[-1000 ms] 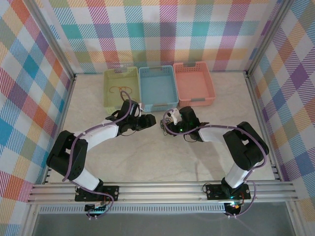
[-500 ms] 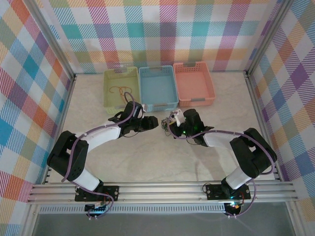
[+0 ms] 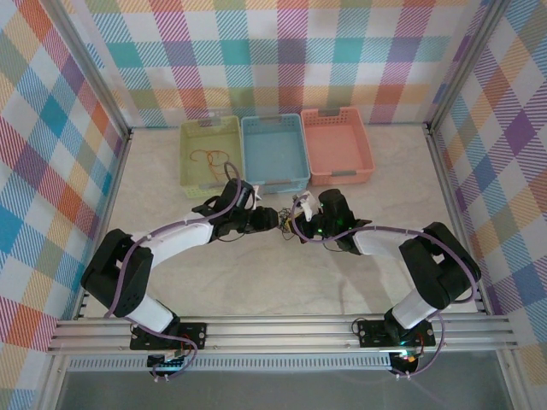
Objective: Untangle the cables
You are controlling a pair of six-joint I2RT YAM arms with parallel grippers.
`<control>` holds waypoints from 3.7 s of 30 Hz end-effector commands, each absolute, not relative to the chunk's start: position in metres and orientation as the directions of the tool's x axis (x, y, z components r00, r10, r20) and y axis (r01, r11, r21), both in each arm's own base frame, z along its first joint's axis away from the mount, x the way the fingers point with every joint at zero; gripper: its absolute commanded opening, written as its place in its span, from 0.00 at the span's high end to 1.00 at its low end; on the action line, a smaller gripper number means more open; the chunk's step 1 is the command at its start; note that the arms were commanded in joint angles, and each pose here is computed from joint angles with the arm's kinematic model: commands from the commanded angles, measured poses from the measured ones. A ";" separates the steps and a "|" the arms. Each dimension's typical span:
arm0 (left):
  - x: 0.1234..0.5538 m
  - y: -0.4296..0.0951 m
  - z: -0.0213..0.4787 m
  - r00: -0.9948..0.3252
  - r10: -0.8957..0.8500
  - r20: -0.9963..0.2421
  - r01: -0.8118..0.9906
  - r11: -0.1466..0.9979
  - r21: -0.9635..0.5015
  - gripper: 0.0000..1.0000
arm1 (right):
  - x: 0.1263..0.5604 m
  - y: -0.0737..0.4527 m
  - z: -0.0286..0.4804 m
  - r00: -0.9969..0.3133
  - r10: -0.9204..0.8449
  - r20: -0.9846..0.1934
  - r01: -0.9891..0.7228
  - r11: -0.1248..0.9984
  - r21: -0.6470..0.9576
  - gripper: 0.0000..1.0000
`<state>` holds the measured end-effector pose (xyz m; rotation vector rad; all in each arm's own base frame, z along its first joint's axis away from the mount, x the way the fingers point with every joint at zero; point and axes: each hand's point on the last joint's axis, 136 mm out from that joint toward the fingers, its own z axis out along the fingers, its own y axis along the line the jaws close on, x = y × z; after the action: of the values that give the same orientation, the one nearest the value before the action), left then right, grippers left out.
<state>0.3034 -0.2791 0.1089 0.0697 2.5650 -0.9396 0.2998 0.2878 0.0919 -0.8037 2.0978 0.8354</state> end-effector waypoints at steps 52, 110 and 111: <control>0.301 -0.292 0.105 -0.928 0.001 -0.373 0.227 0.795 -0.563 0.84 | 0.282 0.308 0.113 -0.504 -0.273 -0.820 -0.827 0.427 0.366 1.00; 0.291 -0.294 0.161 -0.857 -0.075 -0.510 0.332 0.677 -0.657 1.00 | 0.271 0.292 0.167 -0.227 -0.124 -0.966 -0.867 0.478 0.142 0.59; 0.291 -0.295 0.161 -0.857 -0.074 -0.510 0.334 0.674 -0.659 1.00 | 0.268 0.294 0.168 -0.215 -0.125 -0.969 -0.873 0.468 0.134 0.58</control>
<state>0.2912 -0.2874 0.1556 0.1818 2.4068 -1.0429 0.2793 0.2861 0.1522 -0.8035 1.7749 0.8588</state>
